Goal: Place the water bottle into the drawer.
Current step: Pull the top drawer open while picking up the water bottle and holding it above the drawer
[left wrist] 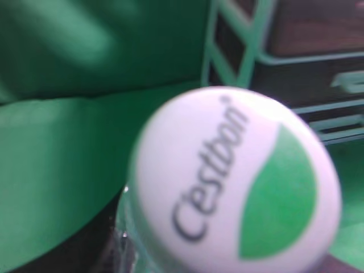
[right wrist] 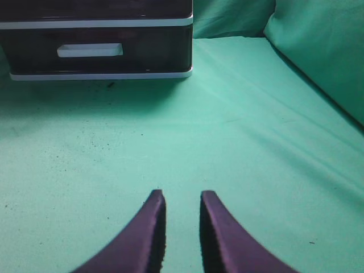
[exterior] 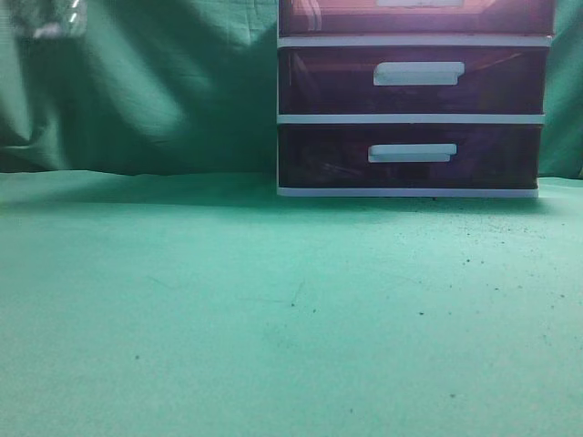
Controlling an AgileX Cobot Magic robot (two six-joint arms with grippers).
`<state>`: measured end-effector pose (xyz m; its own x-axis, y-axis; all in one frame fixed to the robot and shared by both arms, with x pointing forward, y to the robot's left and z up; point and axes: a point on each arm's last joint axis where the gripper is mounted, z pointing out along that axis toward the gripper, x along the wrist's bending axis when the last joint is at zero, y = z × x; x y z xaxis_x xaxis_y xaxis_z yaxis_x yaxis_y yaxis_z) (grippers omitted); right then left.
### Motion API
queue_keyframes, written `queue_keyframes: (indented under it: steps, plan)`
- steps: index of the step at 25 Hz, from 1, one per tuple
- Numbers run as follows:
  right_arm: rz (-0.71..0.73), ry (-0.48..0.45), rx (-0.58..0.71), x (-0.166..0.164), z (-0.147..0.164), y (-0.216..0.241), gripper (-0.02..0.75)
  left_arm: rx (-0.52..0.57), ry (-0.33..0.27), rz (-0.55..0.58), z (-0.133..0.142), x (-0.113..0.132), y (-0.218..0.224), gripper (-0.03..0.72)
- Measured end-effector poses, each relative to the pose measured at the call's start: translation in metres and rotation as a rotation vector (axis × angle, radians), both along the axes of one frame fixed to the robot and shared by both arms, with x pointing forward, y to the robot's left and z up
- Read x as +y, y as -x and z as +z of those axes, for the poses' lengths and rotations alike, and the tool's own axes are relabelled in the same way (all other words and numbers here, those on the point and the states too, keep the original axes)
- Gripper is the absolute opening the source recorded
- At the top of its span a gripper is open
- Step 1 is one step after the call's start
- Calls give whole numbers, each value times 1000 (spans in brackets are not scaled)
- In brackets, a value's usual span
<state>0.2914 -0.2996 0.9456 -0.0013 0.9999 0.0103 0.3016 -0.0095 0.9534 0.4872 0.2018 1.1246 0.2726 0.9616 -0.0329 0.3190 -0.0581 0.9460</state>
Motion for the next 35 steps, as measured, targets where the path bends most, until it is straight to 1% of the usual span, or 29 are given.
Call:
queue_keyframes:
  steps: [2, 3, 4, 6, 8, 9, 11, 13, 14, 16, 17, 19, 21, 22, 24, 25, 26, 28, 29, 31, 34, 35]
  plan:
    - [1, -10, -19, 0, 2, 0, 171, -3, -6, -36, 12, -13, 12, 293]
    - [1, -46, -46, 1, 4, -1, 171, 2, -9, -57, 16, -20, 19, 293]
    - [3, -96, -107, 2, 9, -3, 171, 3, -14, -75, 19, -25, 25, 293]
    - [12, -170, -303, 3, 27, -4, 171, 5, -44, -130, 24, -36, 39, 293]
    - [22, -201, -493, 3, 44, -3, 171, 15, -74, -172, 24, -43, 51, 293]
    - [25, -213, -552, 3, 51, -1, 171, 22, -86, -187, 24, -46, 55, 293]
    - [29, -216, -591, 3, 67, 2, 171, 37, -94, -202, 24, -49, 61, 293]
    - [32, -179, -583, 3, 95, 3, 171, 56, -97, -200, 23, -49, 64, 293]
    - [31, -154, -552, 3, 107, 1, 171, 64, -104, -193, 22, -49, 63, 293]
    - [26, -125, -444, 3, 133, -4, 171, 70, -109, -187, 22, -47, 64, 293]
    - [22, -117, -367, 3, 141, -10, 171, 73, -112, -182, 22, -47, 64, 293]
    - [17, -95, -239, 4, 152, -24, 171, 78, -117, -177, 21, -46, 64, 293]
    - [22, -50, -141, 5, 155, -44, 171, 82, -120, -173, 21, -45, 64, 293]
    - [31, -13, -112, 5, 156, -55, 171, 82, -121, -172, 21, -45, 64, 293]
    - [67, 127, -121, 6, 162, -76, 171, 85, -123, -170, 21, -45, 64, 293]
    - [88, 216, -132, 7, 165, -88, 171, 85, -123, -170, 21, -45, 64, 293]
    - [111, 298, -173, 8, 173, -98, 171, 85, -123, -170, 21, -45, 64, 293]
    - [170, 512, -232, 14, 183, -123, 171, 85, -123, -170, 21, -45, 64, 293]
    - [207, 618, -254, 19, 185, -136, 171, 84, -125, -171, 21, -45, 64, 293]
    - [276, 798, -290, 29, 187, -163, 171, 84, -125, -171, 21, -45, 64, 293]
    - [376, 995, -309, 46, 174, -204, 171, 84, -125, -171, 21, -45, 64, 293]
    - [407, 1054, -313, 51, 167, -218, 241, 84, -125, -171, 21, -45, 64, 293]
